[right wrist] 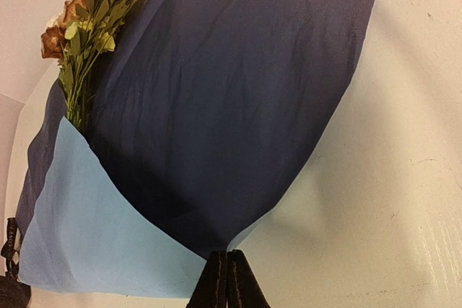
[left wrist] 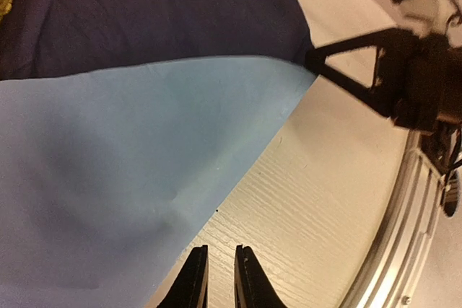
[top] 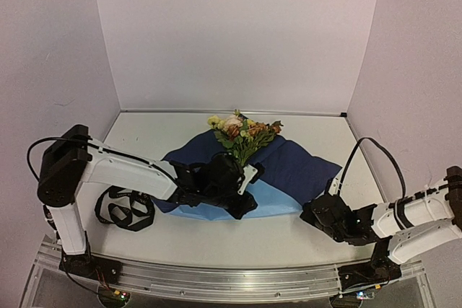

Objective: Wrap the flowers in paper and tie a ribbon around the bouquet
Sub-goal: Press the fold line on the 1/4-folded wrapping paper.

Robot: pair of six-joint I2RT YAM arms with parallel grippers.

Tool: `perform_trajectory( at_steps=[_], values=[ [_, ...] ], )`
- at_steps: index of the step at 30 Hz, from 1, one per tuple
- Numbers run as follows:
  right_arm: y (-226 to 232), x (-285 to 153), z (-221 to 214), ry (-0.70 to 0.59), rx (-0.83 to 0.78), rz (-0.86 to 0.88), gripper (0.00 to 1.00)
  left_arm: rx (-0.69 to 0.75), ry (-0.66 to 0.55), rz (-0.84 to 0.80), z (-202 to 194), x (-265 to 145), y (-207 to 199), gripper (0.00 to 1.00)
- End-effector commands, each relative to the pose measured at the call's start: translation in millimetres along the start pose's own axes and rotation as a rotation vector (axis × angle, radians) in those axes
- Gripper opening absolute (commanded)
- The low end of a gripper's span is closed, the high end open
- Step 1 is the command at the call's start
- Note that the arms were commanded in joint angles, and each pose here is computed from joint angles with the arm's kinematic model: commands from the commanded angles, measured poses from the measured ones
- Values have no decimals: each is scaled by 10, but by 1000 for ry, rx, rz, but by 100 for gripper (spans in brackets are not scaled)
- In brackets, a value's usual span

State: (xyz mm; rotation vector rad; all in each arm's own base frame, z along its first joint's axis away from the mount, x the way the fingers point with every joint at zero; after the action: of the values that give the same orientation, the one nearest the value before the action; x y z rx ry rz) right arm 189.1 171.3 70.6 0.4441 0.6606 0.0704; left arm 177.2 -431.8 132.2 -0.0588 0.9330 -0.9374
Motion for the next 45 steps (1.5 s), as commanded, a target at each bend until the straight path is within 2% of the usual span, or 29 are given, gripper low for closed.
perform_trajectory(
  at_steps=[1,14,25,37,45],
  values=[
    [6,-47,23,-4,1,12,0,172,43,51,1,262,-49,14],
    [-109,-177,-2,46,-26,14,0,306,63,121,-24,696,11,13],
    [-82,-381,100,107,-210,14,0,318,135,89,-212,891,31,12],
    [176,-661,300,177,-502,118,0,250,106,34,-148,855,-113,12],
    [246,-744,363,212,-633,127,0,134,-16,-26,185,515,-237,15]
  ],
)
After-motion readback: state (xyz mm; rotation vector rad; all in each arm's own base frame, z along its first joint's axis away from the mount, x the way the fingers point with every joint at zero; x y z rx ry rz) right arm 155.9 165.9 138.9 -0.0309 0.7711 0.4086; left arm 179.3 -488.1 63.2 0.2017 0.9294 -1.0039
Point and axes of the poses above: each gripper's point midway between its finger pads, its own x axis out along the fingers, its own y axis along the line the jaws close on, z = x × y, the point moved 5 cm from there along -x, back along the fingers, and after that the axes turned 10 degrees about -x, right-handed, at the moved point
